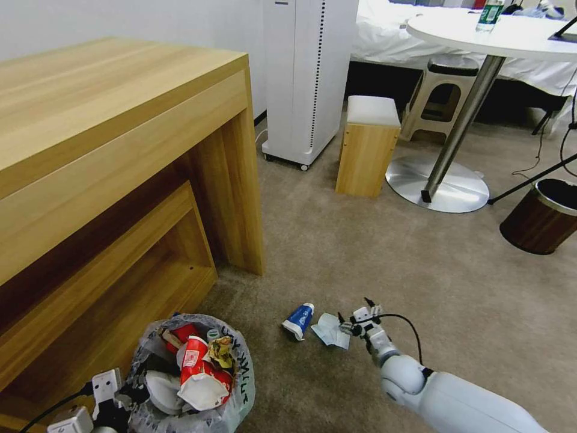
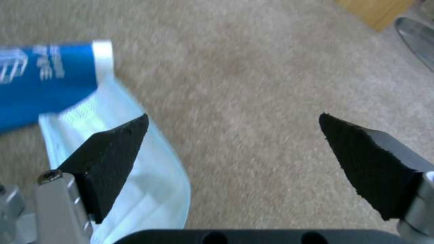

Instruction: Pick up the trash bin and place the garbage on the floor into it.

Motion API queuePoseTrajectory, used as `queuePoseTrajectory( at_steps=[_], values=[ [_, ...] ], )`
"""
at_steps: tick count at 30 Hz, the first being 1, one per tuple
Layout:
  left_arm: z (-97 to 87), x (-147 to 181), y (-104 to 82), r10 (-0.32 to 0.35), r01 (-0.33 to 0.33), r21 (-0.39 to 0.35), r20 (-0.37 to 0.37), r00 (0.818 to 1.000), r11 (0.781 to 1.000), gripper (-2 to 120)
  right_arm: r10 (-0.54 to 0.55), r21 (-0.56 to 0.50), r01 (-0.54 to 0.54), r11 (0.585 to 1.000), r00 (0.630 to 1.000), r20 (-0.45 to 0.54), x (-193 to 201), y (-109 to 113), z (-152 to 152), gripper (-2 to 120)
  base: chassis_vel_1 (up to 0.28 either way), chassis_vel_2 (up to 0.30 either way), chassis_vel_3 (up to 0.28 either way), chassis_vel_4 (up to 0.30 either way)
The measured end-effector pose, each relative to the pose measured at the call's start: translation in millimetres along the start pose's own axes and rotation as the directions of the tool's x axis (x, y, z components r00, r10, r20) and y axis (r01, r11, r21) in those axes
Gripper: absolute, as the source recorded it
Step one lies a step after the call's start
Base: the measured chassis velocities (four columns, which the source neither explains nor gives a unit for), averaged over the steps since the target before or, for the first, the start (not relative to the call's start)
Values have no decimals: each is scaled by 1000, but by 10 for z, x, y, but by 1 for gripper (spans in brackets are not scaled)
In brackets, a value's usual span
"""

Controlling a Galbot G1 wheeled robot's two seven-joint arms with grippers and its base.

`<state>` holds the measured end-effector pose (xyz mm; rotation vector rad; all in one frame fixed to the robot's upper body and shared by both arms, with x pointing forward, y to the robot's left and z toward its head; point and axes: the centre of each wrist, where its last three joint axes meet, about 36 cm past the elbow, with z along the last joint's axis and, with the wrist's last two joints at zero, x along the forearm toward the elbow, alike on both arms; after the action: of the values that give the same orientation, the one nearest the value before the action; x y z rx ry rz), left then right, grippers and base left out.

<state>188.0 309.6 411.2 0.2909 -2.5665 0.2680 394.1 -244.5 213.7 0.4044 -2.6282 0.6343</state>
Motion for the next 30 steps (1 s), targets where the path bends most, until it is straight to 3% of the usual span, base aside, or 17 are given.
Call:
queuePoseTrajectory(
  at_steps=[11,25,27,30],
  values=[
    [48,-13,-20,-5,5,16,-7,1000,1000,0,-27,87,25,996,999,18,-178,-53,267,92,0,0,0,0],
    [98,11,-89,-1,2,41,-9,1000,999,0,-83,121,78,989,996,37,-245,172,373,86,0,0,0,0],
    [98,10,-90,-1,2,41,-8,1000,999,0,-87,133,82,988,996,35,-240,185,411,83,0,0,0,0],
    [97,14,-91,0,0,41,-7,1000,999,0,-96,151,90,984,995,37,-237,249,494,68,0,0,0,0]
  ],
)
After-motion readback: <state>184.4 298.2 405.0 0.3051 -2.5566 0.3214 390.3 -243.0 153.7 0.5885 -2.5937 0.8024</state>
